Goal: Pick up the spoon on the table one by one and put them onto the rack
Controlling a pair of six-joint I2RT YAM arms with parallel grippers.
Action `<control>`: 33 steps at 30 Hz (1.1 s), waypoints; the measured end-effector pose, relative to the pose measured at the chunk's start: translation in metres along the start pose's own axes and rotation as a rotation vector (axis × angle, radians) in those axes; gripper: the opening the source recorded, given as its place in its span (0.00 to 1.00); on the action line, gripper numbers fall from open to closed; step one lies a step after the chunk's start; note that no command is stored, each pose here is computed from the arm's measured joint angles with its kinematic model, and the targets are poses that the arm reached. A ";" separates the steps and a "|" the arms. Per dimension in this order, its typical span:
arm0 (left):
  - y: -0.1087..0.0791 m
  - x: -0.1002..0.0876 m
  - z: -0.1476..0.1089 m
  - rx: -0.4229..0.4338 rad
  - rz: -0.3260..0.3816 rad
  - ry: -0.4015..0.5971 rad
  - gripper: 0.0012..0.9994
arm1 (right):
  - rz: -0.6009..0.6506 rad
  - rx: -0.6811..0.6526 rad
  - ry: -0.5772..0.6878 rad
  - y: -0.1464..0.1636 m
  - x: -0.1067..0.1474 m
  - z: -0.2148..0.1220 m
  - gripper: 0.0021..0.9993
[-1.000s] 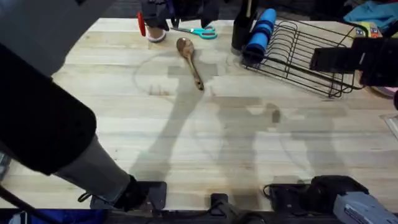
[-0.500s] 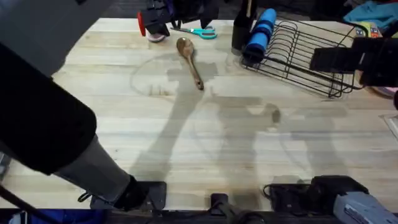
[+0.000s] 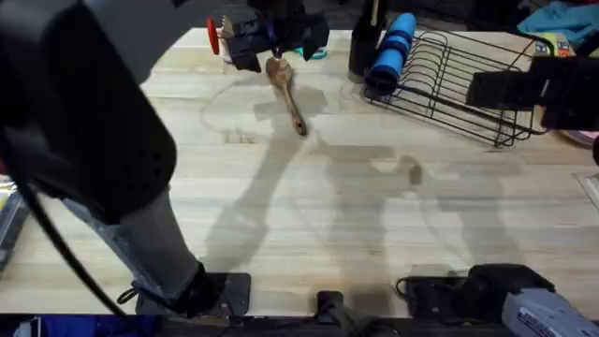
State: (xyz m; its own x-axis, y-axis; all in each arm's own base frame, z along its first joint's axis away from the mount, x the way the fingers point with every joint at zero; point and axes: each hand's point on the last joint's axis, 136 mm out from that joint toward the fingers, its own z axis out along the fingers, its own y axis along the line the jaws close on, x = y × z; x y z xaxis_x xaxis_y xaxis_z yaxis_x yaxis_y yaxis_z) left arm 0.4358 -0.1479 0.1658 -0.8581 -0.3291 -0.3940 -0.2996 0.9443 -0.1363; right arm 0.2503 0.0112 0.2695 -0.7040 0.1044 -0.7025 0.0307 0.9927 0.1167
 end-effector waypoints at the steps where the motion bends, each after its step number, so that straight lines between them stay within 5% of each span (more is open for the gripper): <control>1: 0.001 0.001 0.003 -0.007 0.001 0.005 0.99 | 0.000 0.000 0.000 0.000 0.000 0.000 0.99; 33: 0.000 0.010 0.088 -0.094 0.017 0.044 0.99 | 0.000 0.000 0.000 0.000 0.000 0.000 0.99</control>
State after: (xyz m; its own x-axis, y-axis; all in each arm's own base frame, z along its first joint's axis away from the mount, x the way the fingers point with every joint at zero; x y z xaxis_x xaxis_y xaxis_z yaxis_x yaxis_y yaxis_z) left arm 0.4642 -0.1512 0.0820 -0.8802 -0.3146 -0.3554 -0.3209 0.9462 -0.0428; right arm 0.2503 0.0112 0.2695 -0.7040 0.1044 -0.7025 0.0307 0.9927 0.1167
